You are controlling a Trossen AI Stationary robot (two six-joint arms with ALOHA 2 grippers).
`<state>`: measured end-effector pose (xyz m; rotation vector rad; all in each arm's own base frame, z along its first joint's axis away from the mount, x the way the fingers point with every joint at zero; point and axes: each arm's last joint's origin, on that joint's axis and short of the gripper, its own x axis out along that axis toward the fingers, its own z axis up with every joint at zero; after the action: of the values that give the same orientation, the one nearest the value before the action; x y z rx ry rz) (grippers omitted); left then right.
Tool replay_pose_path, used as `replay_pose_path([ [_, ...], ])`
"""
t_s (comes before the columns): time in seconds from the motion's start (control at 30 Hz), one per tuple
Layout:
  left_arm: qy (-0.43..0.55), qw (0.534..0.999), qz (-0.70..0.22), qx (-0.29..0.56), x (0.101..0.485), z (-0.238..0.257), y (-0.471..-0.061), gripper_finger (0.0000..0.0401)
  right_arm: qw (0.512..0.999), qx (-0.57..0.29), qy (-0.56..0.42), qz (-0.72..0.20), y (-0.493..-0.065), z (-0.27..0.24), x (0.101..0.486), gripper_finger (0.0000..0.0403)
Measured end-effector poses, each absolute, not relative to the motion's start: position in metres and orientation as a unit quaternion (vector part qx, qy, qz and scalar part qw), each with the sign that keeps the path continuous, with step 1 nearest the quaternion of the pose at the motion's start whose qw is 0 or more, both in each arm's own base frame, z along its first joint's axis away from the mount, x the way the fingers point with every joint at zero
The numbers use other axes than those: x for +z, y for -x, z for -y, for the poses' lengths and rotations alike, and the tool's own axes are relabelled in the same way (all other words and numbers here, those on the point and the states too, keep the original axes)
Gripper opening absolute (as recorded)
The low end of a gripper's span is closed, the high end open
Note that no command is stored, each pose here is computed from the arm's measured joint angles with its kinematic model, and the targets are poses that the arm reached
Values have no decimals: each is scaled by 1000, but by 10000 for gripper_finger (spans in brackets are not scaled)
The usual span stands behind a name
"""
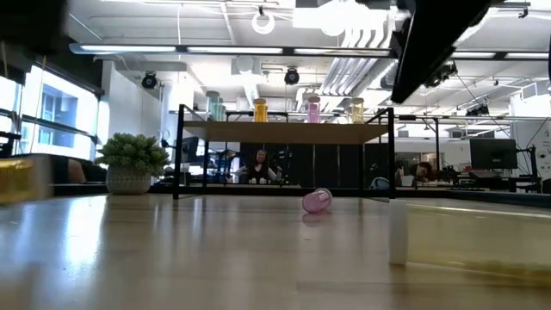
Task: Pick and place medicine bottles onto shelf by color
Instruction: Put the orange pill bottle on the shelf aligned with the orange pill bottle
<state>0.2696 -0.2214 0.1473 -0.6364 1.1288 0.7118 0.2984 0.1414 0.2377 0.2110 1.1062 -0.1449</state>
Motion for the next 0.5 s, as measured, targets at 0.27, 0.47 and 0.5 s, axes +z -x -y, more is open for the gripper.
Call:
replay_pose_path([
  [0.27, 255, 785, -472, 311, 166, 197, -287, 95, 874, 11, -15, -485, -308, -148, 259, 174],
  [0.47, 218, 807, -471, 282, 182, 172, -302, 97, 885, 64, 56, -458, -312, -153, 277, 174],
  [0.5, 213, 810, -470, 277, 185, 167, -304, 97, 887, 69, 62, -453, -313, -153, 281, 174],
])
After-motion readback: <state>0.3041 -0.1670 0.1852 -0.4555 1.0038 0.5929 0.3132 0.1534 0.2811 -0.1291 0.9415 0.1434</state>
